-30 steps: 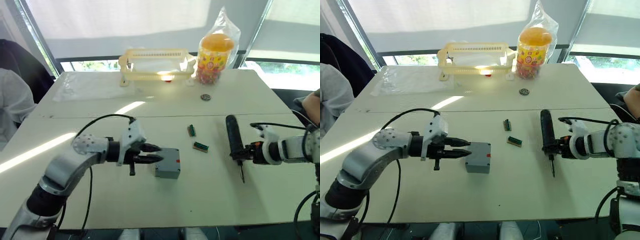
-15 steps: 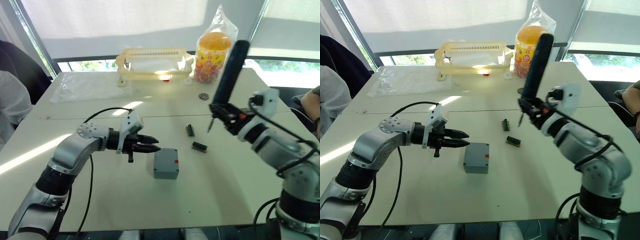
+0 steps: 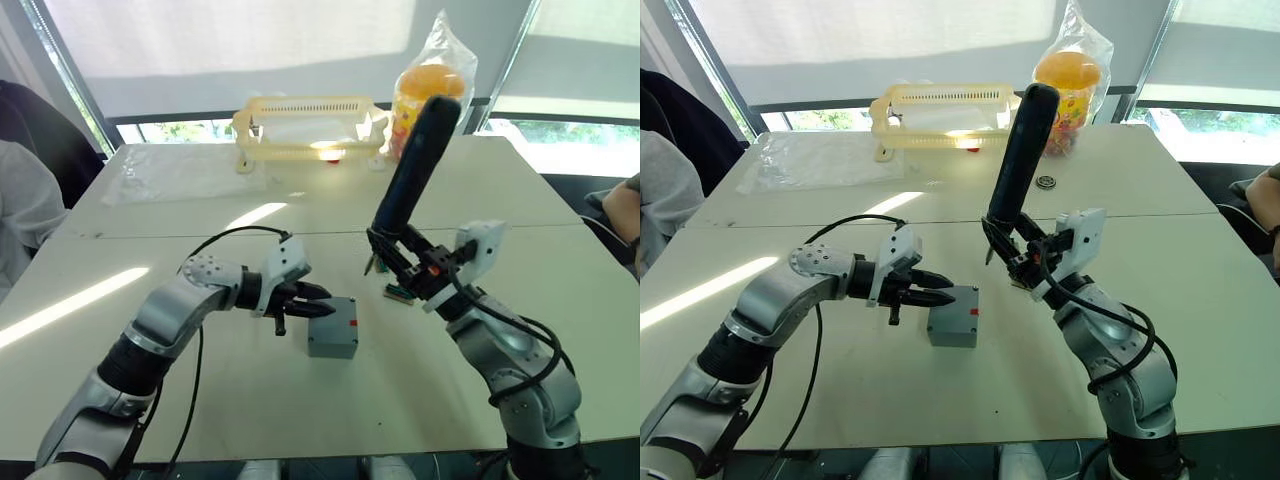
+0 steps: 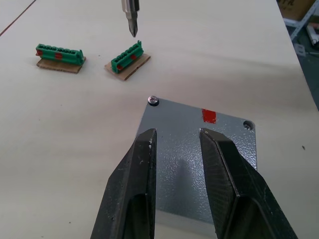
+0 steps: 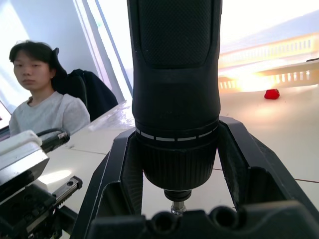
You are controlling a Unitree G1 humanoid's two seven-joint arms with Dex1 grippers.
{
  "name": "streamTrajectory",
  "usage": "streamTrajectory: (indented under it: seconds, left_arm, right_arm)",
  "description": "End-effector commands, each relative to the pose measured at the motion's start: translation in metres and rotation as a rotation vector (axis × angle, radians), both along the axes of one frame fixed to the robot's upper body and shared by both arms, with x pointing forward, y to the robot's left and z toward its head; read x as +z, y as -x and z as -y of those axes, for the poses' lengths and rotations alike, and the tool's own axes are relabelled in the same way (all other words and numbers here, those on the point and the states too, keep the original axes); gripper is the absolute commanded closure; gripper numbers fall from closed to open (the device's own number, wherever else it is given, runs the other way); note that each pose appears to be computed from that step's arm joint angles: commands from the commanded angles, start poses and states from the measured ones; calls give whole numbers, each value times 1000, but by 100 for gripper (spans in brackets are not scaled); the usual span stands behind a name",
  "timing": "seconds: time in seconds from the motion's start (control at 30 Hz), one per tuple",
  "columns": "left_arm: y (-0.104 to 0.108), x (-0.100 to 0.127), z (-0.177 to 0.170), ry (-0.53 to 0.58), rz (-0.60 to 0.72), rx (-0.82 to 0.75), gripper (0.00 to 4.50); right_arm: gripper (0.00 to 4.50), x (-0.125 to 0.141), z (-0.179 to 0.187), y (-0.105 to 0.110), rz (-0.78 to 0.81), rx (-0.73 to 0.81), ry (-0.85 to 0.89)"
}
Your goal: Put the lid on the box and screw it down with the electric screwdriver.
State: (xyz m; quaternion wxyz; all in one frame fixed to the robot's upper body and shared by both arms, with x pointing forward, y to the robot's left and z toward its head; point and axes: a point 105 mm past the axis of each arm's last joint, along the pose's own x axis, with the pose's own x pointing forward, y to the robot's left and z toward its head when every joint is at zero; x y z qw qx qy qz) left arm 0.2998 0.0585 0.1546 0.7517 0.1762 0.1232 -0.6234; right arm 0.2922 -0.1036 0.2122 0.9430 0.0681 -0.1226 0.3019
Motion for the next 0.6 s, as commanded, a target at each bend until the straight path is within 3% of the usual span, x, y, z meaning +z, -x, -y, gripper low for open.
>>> streamTrajectory:
  seconds: [0.03, 0.6]
  left_arm:
    - [3, -11, -1, -61, 38, -23, 317]
    - [4, -25, -4, -85, 27, -29, 317]
  right_arm:
    - [278, 13, -7, 12, 91, 39, -14]
    - [278, -7, -16, 12, 55, 60, 13]
